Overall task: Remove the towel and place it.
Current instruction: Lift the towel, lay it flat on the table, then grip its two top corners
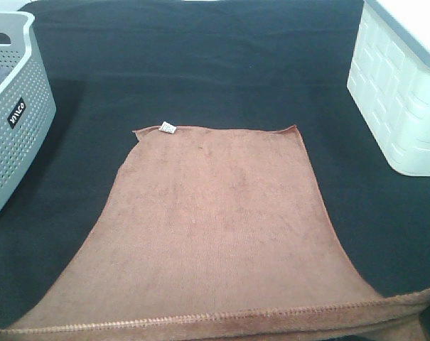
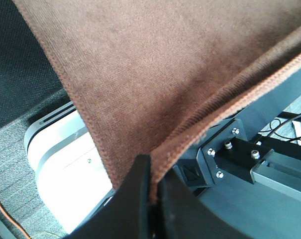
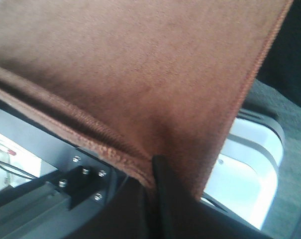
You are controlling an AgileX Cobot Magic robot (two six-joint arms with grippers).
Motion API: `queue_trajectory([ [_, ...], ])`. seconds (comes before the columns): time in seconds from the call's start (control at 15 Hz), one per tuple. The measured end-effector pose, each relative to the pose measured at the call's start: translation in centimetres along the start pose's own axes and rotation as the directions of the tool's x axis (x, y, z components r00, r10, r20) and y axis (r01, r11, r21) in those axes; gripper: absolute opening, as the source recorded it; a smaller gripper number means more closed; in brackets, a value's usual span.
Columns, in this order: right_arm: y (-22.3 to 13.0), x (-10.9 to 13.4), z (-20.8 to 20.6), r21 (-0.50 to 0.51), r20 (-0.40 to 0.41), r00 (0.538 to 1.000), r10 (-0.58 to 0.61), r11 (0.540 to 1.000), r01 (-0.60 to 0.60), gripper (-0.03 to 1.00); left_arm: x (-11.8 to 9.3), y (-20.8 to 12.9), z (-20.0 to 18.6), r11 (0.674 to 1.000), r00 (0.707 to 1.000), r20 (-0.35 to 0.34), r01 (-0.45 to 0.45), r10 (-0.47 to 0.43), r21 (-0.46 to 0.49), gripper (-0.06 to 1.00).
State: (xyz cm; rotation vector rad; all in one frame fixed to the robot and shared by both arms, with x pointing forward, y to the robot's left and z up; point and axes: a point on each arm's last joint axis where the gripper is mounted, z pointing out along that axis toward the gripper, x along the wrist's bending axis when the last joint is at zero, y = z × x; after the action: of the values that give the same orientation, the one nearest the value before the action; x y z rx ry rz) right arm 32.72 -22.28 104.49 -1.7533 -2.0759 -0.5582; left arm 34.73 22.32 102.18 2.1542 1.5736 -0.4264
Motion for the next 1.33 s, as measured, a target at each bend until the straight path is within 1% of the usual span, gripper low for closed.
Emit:
queue_trajectory([
  [0.13, 1.0, -0.4, 0.8, 0.059, 0.026, 1.000, 0.003, 0.998, -0.005, 0.01, 0.3, 0.4, 0.5, 0.999, 1.000, 0.000, 0.030, -0.030, 0.033, 0.00],
  [0.33, 2.1, -1.0, 1.9, 0.131, 0.049, 0.999, 0.014, 0.991, -0.020, 0.01, 1.0, 1.6, 1.7, 0.990, 0.997, -0.011, 0.078, -0.077, 0.117, 0.00],
  [0.47, 2.6, -1.3, 2.4, 0.156, 0.067, 0.998, 0.021, 0.987, -0.031, 0.01, 1.1, 3.1, 1.8, 0.988, 0.997, -0.024, 0.082, -0.080, 0.133, 0.00],
  [0.6, 3.3, -1.5, 2.8, 0.177, 0.081, 0.997, 0.001, 0.984, -0.016, 0.01, 1.2, 4.4, 1.8, 0.986, 0.996, -0.036, 0.083, -0.079, 0.144, 0.00],
  [0.8, 5.0, -1.4, 2.8, 0.198, 0.088, 0.995, -0.055, 0.980, 0.037, 0.01, 1.7, 5.1, 2.7, 0.973, 0.992, -0.049, 0.121, -0.114, 0.195, 0.00],
  [1.0, 5.6, -1.7, 3.2, 0.230, 0.099, 0.992, -0.081, 0.971, 0.057, 0.01, 1.7, 5.2, 2.8, 0.971, 0.990, -0.045, 0.139, -0.132, 0.195, 0.00],
  [1.13, 5.6, -1.8, 3.2, 0.237, 0.111, 0.989, -0.093, 0.969, 0.065, 0.01, 0.9, 4.9, 3.2, 0.969, 0.994, -0.047, 0.108, -0.100, 0.221, 0.00],
  [1.33, 5.0, -2.2, 3.6, 0.259, 0.098, 0.993, -0.070, 0.965, 0.042, 0.01, -0.7, 4.0, 4.1, 0.957, 0.994, -0.098, 0.070, -0.044, 0.283, 0.00],
])
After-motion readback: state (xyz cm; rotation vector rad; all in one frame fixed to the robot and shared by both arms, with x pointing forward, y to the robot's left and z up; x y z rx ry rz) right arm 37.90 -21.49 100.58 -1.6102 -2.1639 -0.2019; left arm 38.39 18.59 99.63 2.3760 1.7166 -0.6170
